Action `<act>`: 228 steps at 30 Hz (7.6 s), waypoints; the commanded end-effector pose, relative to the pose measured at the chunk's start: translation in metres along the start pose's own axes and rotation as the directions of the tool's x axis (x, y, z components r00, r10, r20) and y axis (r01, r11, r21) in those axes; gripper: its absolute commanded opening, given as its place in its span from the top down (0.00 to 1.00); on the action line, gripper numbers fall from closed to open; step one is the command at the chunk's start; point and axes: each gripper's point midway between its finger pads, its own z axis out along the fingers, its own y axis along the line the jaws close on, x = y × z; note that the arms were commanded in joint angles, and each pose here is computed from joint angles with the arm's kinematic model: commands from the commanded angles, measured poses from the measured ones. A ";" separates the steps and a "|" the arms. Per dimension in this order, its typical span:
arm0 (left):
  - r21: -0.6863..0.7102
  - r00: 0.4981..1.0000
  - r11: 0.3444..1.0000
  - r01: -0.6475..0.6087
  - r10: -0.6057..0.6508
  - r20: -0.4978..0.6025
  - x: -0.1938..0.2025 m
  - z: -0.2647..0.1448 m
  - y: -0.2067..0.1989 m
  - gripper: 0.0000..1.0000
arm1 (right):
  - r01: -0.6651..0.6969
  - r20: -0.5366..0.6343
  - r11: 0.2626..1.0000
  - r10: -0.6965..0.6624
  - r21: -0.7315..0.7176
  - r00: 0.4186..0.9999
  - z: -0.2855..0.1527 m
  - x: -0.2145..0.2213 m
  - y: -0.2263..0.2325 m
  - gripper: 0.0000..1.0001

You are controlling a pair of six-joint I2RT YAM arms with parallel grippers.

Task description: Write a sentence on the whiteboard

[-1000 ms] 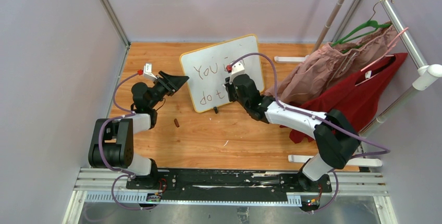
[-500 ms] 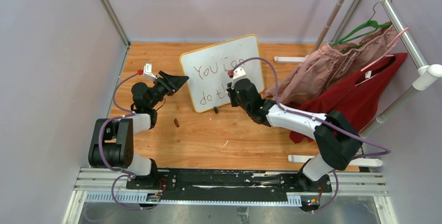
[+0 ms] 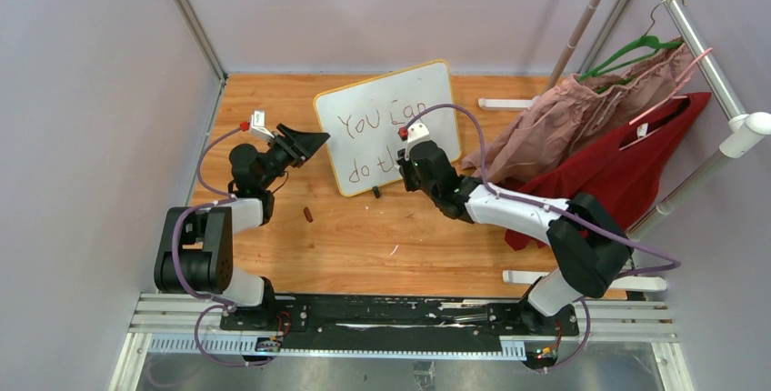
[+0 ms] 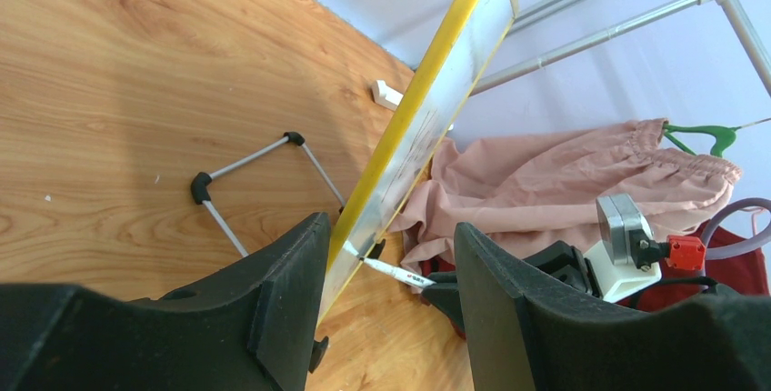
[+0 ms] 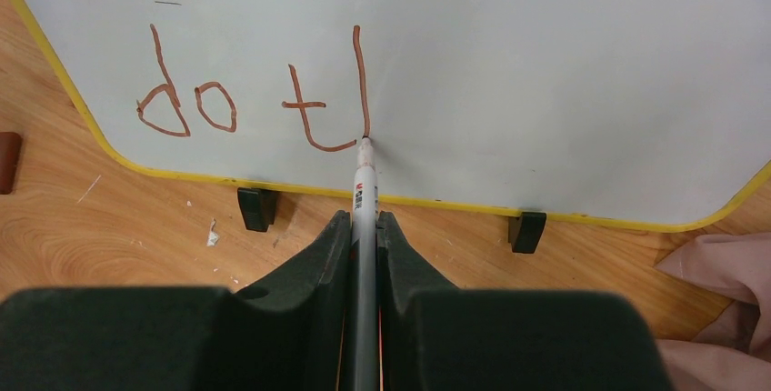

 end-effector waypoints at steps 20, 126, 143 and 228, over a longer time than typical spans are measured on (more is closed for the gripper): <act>0.033 1.000 0.999 -0.014 0.014 -0.003 0.002 -0.002 -0.008 0.42 | -0.005 0.058 0.999 0.003 0.038 0.998 0.001 -0.033 -0.007 1.00; 0.036 1.000 0.999 -0.016 0.016 -0.001 0.001 -0.001 -0.009 0.42 | -0.081 0.120 0.993 0.070 0.088 0.990 0.002 -0.054 -0.036 1.00; 0.036 1.000 0.999 -0.015 0.015 -0.001 0.001 -0.001 -0.009 0.43 | -0.086 0.087 0.989 0.075 0.120 0.993 -0.001 -0.040 -0.046 1.00; 0.043 1.000 0.999 -0.014 0.014 0.001 0.000 -0.002 -0.012 0.42 | -0.108 -0.017 0.991 0.110 0.076 0.994 -0.006 0.005 -0.039 1.00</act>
